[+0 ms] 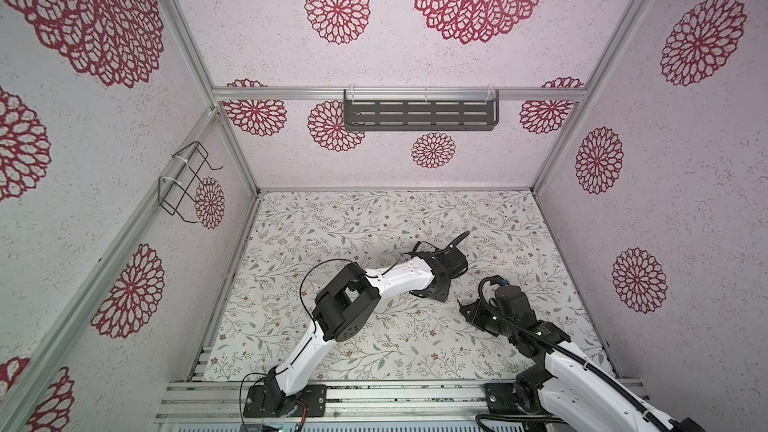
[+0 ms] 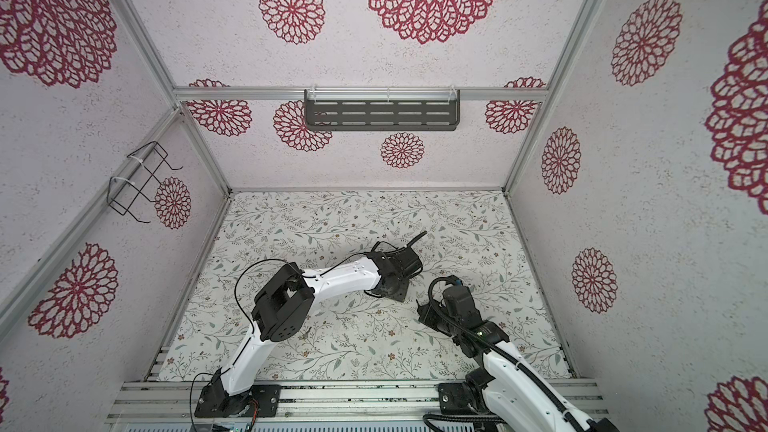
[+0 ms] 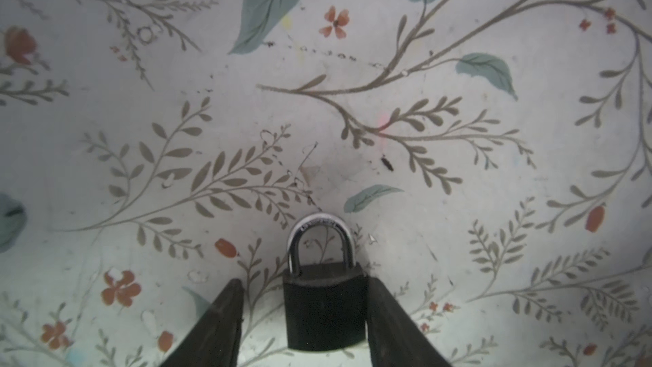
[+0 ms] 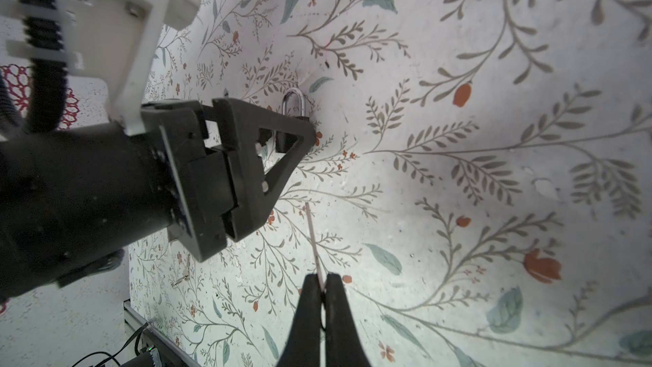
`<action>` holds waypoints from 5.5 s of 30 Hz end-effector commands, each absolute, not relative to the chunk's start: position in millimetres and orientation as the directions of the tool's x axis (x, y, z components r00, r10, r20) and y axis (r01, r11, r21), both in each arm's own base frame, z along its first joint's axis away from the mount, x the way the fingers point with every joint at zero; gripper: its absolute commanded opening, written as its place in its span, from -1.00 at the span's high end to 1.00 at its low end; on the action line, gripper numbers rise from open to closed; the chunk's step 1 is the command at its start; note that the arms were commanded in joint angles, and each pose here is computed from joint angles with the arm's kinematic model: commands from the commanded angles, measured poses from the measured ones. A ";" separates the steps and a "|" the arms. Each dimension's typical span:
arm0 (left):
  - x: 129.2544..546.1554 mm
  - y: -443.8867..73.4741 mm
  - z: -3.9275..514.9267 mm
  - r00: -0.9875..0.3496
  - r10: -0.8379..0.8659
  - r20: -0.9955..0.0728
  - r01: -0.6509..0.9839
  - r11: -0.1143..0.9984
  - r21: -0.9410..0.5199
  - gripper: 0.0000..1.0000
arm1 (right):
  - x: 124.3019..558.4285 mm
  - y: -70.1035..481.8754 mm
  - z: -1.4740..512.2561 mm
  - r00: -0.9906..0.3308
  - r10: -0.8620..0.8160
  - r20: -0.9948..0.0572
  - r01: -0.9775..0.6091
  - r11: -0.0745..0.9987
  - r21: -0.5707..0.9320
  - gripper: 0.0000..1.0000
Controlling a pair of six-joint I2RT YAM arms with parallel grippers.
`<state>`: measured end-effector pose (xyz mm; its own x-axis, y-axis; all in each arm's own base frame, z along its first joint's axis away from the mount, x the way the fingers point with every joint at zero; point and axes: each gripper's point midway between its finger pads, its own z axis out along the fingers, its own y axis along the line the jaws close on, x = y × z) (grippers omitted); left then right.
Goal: Unlock with the key
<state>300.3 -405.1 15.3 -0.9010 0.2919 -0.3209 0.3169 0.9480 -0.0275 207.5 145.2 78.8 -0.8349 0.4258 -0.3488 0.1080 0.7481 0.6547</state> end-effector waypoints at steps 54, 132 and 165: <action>332.5 -328.4 166.4 -0.791 -0.369 -0.489 -0.109 0.870 -0.481 1.00 | 230.2 206.8 140.0 -0.737 0.393 -0.549 -0.114 0.729 0.675 1.00; 317.0 -302.1 184.3 -0.732 -0.462 -0.500 -0.169 0.835 -0.524 1.00 | 272.9 292.2 228.7 -0.452 0.565 -0.690 -0.318 0.621 0.716 1.00; 297.2 -314.1 182.7 -0.755 -0.585 -0.296 -0.253 0.677 -0.691 1.00 | 271.9 308.0 254.8 -0.352 0.595 -0.722 -0.427 0.585 0.690 1.00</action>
